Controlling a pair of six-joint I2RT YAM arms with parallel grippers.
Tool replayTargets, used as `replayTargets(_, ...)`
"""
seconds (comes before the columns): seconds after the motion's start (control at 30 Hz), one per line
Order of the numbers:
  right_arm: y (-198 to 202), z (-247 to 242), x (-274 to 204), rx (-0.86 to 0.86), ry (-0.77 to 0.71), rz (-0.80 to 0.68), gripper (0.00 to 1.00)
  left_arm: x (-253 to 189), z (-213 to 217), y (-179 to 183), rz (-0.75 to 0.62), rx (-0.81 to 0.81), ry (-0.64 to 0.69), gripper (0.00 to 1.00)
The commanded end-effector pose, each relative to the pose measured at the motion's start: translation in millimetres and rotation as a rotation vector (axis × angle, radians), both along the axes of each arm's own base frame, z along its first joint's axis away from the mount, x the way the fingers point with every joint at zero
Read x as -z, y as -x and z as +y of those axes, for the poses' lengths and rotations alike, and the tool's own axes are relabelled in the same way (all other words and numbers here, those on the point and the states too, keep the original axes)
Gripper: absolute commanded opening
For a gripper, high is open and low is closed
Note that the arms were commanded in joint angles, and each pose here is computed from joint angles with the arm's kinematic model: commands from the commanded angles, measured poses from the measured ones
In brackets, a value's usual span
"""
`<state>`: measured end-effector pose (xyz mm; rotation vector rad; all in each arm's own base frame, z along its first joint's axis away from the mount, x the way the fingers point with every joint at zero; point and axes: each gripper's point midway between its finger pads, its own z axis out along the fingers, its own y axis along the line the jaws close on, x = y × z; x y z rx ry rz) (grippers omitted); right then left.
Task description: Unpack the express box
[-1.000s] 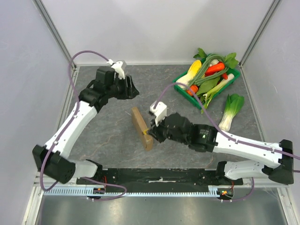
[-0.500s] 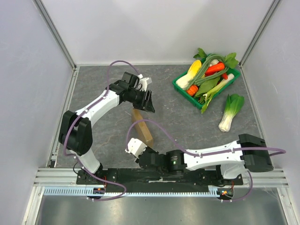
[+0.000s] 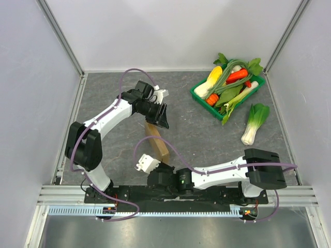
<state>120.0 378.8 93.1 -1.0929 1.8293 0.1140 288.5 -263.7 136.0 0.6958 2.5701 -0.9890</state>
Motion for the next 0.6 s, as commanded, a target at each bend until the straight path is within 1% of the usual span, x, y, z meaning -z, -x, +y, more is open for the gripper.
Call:
replayTargets(0.0,-12.6,-3.3,-14.4,0.095,-0.059,-0.039,0.00,-9.2,-8.9,11.0,-0.006,0.066,0.075,0.49)
replayTargets(0.2,-20.5,-25.0,-14.8,0.157,-0.073,-0.035,0.00,-16.8,-10.5,14.7,-0.006,0.071,0.100,0.49)
replayTargets(0.4,-33.5,-55.3,-11.1,0.230,-0.089,-0.026,0.00,-34.5,-19.6,13.1,-0.018,0.072,0.169,0.49)
replayTargets(0.57,-47.3,-69.6,-17.1,0.283,-0.147,-0.004,0.00,-42.0,-28.6,8.6,-0.012,0.078,0.218,0.53)
